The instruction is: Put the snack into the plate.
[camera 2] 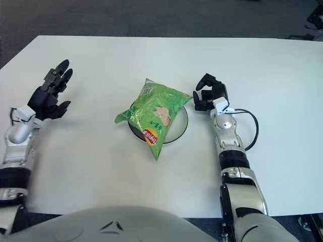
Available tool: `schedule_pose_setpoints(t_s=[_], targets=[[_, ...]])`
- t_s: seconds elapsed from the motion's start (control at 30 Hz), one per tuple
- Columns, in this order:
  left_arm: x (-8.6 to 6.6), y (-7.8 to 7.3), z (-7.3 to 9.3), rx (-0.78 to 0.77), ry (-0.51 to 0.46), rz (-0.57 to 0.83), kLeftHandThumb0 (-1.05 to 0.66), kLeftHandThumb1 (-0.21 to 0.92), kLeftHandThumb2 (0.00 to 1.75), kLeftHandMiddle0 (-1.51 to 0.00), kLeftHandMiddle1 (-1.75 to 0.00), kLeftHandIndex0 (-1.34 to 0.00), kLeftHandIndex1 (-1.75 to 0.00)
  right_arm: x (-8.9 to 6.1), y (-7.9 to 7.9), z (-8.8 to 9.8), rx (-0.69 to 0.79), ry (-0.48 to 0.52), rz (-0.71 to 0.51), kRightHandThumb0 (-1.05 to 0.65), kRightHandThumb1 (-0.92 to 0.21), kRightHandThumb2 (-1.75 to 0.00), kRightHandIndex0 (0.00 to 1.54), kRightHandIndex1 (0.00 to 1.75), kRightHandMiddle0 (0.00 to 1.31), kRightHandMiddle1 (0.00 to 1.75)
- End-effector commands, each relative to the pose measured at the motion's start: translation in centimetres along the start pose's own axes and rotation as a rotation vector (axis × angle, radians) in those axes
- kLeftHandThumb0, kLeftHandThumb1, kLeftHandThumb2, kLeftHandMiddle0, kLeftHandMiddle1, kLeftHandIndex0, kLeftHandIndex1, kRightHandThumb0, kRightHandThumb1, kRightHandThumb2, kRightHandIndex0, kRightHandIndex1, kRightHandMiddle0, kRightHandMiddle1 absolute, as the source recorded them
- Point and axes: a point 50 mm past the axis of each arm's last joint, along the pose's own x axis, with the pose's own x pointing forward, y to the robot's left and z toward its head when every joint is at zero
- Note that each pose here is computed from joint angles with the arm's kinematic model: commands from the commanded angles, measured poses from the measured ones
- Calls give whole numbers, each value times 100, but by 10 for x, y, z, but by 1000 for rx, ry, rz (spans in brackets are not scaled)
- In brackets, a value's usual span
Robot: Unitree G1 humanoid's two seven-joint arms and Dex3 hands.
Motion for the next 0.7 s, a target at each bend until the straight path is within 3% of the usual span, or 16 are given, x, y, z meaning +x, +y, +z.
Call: schedule_pose_setpoints(t_s=[0.0,0.1,0.2,0.27,0.33,0.43,0.47,0.57,0.67], targets=[[0,-8,-11,-181,-7,57,-90,89,34,-30,-17,0,-50,-22,14,-36,-4,180,68,-51,-26,-138,128,175,66,175],[-14,-19,-22,-266,32,109,-88,90,33,-30,-21,0,-51,-22,13,-36,-10,181,69,-50,-27,-138,128,175,66,175],[-24,-26,-28,-292,63,147,-87,91,30,-26,-39,0,-53,-22,11,-36,-11,180,69,-50,-27,-137,128,175,65,175],[-35,-27,-39,-275,129,206,-84,91,32,-27,-60,0,-68,-22,11,-36,-12,176,70,-50,-27,-137,128,175,65,175],[-41,-25,-49,-242,189,260,-79,87,42,-31,-97,0,-107,-22,10,-36,-14,173,70,-50,-27,-137,128,175,65,175],[-40,-27,-53,-214,210,299,-70,78,65,-42,-136,-3,-150,-23,9,-37,-13,172,69,-50,-27,-137,129,175,65,175],[-39,-27,-56,-213,221,319,-69,77,68,-44,-140,-4,-155,-23,8,-37,-13,172,69,-50,-27,-137,129,175,65,175],[-37,-26,-62,-214,251,362,-50,66,86,-64,-163,-27,-168,-23,6,-37,-13,172,70,-50,-27,-137,129,175,66,175],[-38,-24,-65,-200,273,386,-44,58,98,-81,-171,-39,-173,-23,4,-38,-19,170,75,-50,-26,-138,130,175,66,175]])
